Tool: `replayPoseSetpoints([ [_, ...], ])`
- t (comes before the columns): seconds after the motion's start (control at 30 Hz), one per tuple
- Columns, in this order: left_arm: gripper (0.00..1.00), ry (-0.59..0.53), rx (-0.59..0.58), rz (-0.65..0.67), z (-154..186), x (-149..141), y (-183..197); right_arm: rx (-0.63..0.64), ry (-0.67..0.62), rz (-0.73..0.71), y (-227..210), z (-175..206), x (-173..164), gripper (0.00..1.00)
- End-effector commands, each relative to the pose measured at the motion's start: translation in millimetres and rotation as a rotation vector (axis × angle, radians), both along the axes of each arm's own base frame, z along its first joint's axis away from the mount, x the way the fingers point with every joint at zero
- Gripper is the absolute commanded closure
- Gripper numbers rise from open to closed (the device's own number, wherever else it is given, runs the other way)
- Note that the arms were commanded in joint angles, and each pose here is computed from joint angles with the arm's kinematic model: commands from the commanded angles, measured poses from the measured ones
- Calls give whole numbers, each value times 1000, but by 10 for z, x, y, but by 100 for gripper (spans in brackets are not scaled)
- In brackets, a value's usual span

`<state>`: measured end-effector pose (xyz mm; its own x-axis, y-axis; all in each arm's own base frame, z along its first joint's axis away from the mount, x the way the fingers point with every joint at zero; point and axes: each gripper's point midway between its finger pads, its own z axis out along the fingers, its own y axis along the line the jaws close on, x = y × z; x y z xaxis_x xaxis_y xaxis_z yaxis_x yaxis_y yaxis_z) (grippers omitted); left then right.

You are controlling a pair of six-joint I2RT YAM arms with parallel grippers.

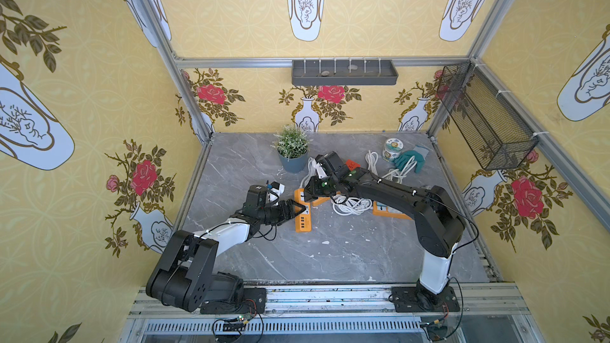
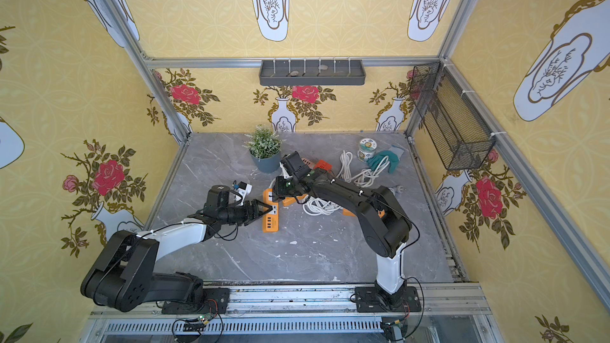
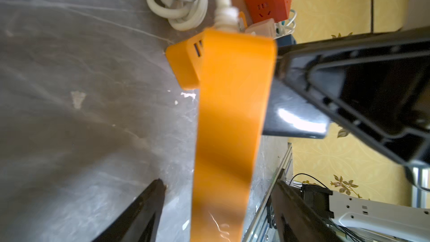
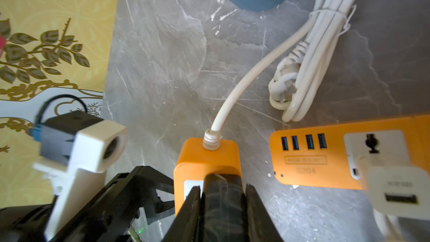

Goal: Pull the plug off the socket
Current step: Remove the plug from the socket.

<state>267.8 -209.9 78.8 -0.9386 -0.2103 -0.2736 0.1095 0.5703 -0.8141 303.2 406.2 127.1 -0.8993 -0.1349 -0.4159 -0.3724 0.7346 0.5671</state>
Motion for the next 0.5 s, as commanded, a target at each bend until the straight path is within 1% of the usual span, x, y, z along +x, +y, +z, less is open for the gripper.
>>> replayPoseSetpoints([
  [0.0, 22, 32, 29, -24, -127, -44, 4, 111, -35, 28, 154, 227, 40, 88],
  [0.07, 24, 37, -10, -53, -99, -36, -80, 123, -25, 39, 180, 216, 20, 88],
  [0.17, 29, 35, -37, -68, -52, -10, -152, 121, -14, 45, 192, 171, 9, 88],
  [0.23, 51, 36, -55, -52, -35, 17, -160, 115, -10, 44, 180, 151, 6, 89],
  [0.3, 65, 61, -66, -18, -70, 43, -141, 109, -4, 40, 155, 132, 10, 89],
  [0.4, 76, 136, -64, 72, -199, 92, -34, 103, -1, 28, 119, 120, 2, 89],
  [0.47, 78, 191, -63, 149, -313, 115, 77, 102, 3, 14, 122, 117, -37, 90],
])
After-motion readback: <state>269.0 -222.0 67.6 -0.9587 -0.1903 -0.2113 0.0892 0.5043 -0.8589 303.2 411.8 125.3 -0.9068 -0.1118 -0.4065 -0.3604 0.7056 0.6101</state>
